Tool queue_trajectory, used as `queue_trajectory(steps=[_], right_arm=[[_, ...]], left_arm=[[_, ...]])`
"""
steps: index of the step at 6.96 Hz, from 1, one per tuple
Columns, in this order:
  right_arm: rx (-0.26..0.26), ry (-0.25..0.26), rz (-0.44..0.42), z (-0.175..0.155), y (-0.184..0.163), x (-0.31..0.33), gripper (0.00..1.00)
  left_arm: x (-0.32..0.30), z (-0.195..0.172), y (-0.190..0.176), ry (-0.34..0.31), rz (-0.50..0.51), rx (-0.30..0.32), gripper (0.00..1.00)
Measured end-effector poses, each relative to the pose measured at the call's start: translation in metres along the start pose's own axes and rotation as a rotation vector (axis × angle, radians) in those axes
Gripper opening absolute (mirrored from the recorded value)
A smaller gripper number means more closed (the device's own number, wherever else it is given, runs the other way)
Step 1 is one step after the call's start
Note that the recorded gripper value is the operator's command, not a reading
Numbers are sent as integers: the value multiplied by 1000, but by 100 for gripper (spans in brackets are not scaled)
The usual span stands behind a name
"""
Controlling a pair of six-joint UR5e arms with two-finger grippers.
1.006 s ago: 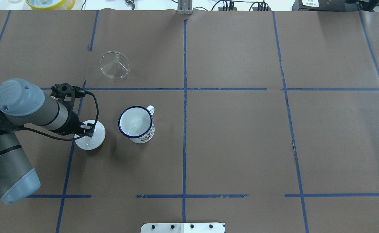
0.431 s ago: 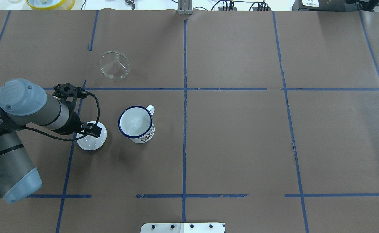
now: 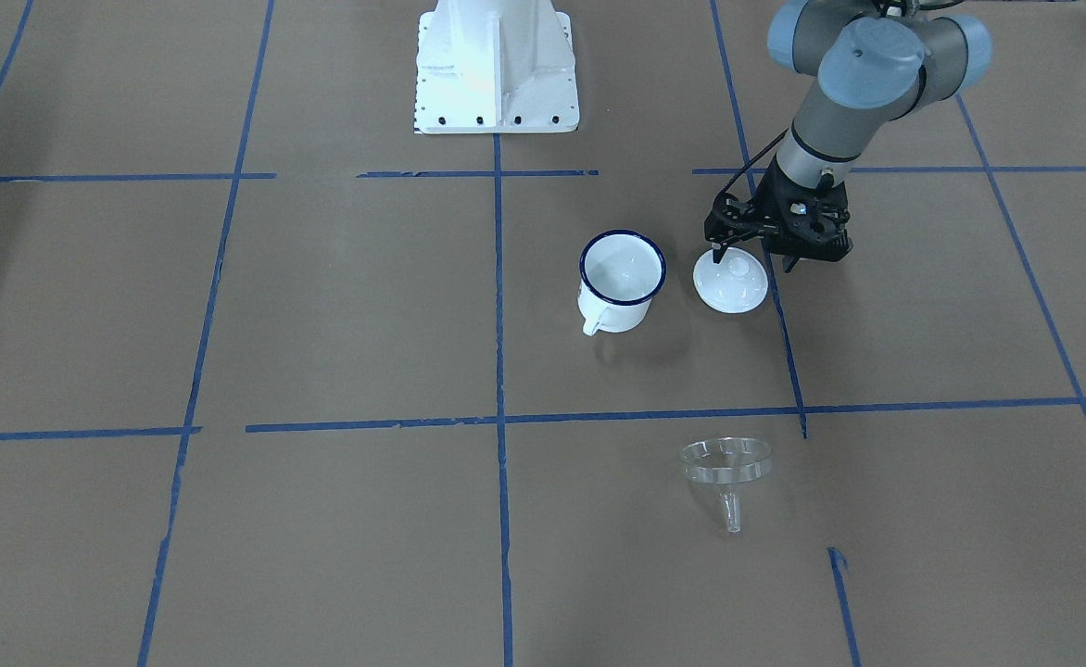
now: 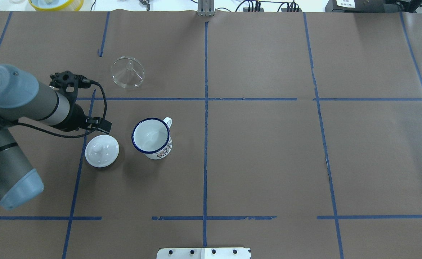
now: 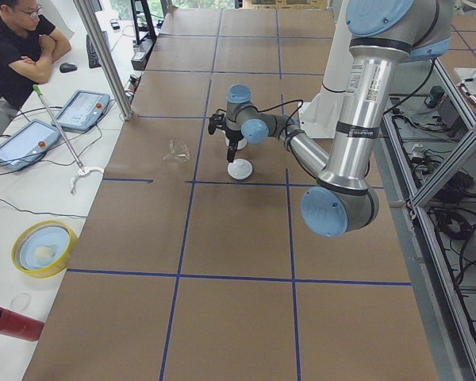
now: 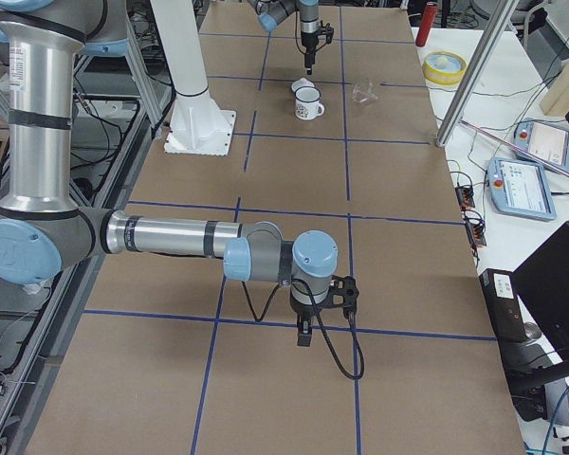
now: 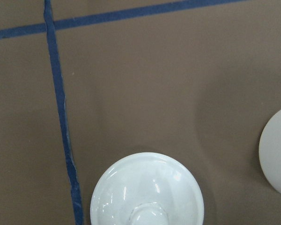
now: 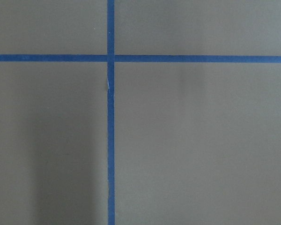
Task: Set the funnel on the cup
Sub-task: 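Release the lid and move the left gripper to the glass funnel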
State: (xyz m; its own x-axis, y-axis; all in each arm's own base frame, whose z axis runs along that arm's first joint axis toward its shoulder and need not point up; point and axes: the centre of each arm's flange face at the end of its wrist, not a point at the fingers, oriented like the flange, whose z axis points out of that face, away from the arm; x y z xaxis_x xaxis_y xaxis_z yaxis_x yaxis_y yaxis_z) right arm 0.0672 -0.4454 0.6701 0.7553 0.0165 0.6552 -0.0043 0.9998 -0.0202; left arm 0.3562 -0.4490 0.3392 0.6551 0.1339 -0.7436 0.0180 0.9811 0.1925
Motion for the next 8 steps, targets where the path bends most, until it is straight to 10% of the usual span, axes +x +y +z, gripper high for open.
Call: queue_trajectory(steps=[3, 8], right_arm=[[0, 0, 0, 0, 0, 0, 100], [-1, 0, 1, 0, 0, 0, 100]], left_arm=[[33, -29, -59, 22, -275, 73, 100], [34, 57, -116, 186, -919, 274, 100]])
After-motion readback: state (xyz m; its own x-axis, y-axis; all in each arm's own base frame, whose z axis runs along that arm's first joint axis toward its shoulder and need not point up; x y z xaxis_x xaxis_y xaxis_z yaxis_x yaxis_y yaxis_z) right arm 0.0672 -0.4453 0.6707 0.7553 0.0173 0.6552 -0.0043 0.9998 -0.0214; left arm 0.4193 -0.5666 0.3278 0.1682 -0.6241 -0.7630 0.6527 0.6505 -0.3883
